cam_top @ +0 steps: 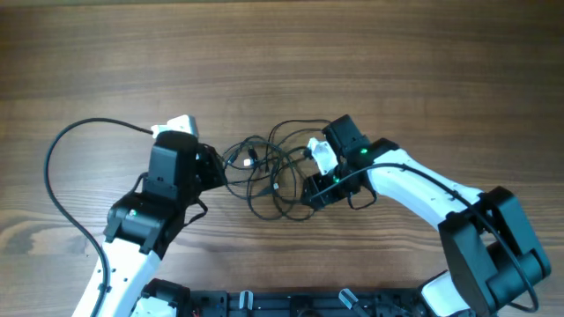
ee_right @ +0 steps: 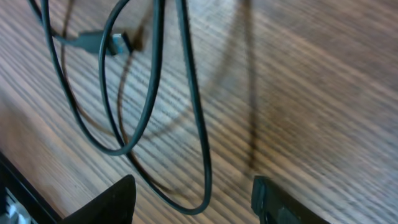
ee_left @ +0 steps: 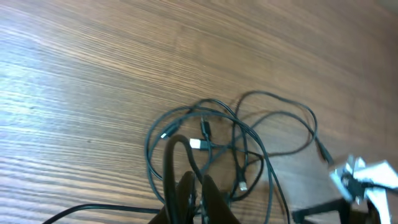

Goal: Untangle cables
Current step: 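Lift the right gripper up and right, pulling a cable strand out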

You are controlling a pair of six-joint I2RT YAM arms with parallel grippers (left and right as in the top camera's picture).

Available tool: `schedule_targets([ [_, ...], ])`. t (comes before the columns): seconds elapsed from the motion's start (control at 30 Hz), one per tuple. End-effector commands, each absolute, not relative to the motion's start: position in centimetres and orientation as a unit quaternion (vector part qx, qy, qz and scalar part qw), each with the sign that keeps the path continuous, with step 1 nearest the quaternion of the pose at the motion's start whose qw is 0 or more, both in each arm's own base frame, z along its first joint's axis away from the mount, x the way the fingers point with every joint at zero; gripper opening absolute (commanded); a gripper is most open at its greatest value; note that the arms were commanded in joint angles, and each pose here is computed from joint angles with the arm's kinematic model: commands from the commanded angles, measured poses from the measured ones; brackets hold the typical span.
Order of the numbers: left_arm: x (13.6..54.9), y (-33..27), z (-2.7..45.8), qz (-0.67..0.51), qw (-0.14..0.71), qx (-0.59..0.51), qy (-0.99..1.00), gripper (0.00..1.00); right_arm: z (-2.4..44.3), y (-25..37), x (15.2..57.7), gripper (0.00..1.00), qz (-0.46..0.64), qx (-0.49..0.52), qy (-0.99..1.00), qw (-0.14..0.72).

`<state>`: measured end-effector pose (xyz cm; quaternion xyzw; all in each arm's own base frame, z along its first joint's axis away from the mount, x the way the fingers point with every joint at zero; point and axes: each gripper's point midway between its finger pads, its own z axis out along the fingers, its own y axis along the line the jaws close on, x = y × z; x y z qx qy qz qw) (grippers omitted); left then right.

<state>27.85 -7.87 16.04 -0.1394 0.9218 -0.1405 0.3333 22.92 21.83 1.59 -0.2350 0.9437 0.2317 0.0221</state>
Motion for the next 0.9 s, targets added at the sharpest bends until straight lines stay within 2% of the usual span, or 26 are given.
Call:
schedule_targets([
  [0.0,28.1,-6.6,16.9,-0.141,0.341,-0.171,0.913,0.04,1.3,22.1,22.7,0.62,0.234,-0.254,0.938,0.023],
  [0.07,28.0,-6.2,16.6,-0.137,0.335,-0.179,0.915,0.04,1.3,22.2,23.1,0.58,0.233,-0.256,0.938,0.031],
  [0.13,27.7,-6.1,16.4,-0.134,0.329,-0.179,0.918,0.05,1.3,22.5,23.4,0.37,0.236,-0.257,0.936,0.039],
  [0.2,27.4,-6.0,16.1,-0.130,0.321,-0.180,0.921,0.06,1.3,22.5,23.4,0.30,0.236,-0.257,0.936,0.039],
  [0.23,27.3,-6.0,16.1,-0.130,0.320,-0.179,0.921,0.06,1.3,22.5,23.4,0.26,0.236,-0.257,0.936,0.039],
  [0.27,27.2,-6.0,16.0,-0.129,0.318,-0.180,0.922,0.06,1.3,22.5,23.4,0.17,0.236,-0.257,0.936,0.039],
  [0.3,27.1,-6.0,15.8,-0.127,0.315,-0.180,0.923,0.06,1.3,22.5,23.4,0.15,0.236,-0.255,0.937,0.039],
  [0.37,27.0,-5.9,15.7,-0.126,0.312,-0.180,0.924,0.10,1.3,22.5,23.4,0.06,0.236,-0.255,0.937,0.038],
  [0.4,27.0,-5.9,15.7,-0.126,0.312,-0.180,0.924,0.14,1.3,22.5,23.4,0.04,0.236,-0.251,0.938,0.037],
  [0.43,27.0,-5.9,15.7,-0.125,0.311,-0.180,0.925,0.24,1.1,22.2,23.6,0.04,0.227,-0.235,0.944,0.037],
  [0.47,26.9,-5.9,15.7,-0.125,0.310,-0.180,0.925,0.43,0.9,21.3,24.4,0.04,0.197,-0.201,0.959,0.044],
  [0.5,26.9,-5.9,15.6,-0.124,0.308,-0.180,0.926,0.50,1.5,20.7,25.0,0.04,0.175,-0.197,0.963,0.053],
  [0.53,26.8,-5.9,15.5,-0.123,0.307,-0.180,0.926,0.52,2.7,20.2,25.7,0.04,0.154,-0.195,0.966,0.066],
  [0.57,26.8,-5.9,15.5,-0.123,0.306,-0.180,0.927,0.54,4.2,19.8,26.6,0.04,0.136,-0.193,0.968,0.081],
  [0.67,26.8,-5.9,15.5,-0.123,0.305,-0.180,0.927,0.56,15.6,19.9,30.9,0.04,0.123,-0.185,0.955,0.198],
  [0.73,26.8,-5.9,15.4,-0.123,0.305,-0.180,0.927,0.57,21.3,20.5,32.1,0.04,0.143,-0.185,0.937,0.258],
  [0.77,26.7,-5.8,15.4,-0.121,0.304,-0.180,0.928,0.58,26.6,20.9,32.5,0.04,0.168,-0.184,0.915,0.319],
  [0.87,27.0,-4.0,15.0,-0.072,0.317,-0.197,0.925,0.57,32.6,21.1,31.9,0.04,0.206,-0.188,0.878,0.389],
])
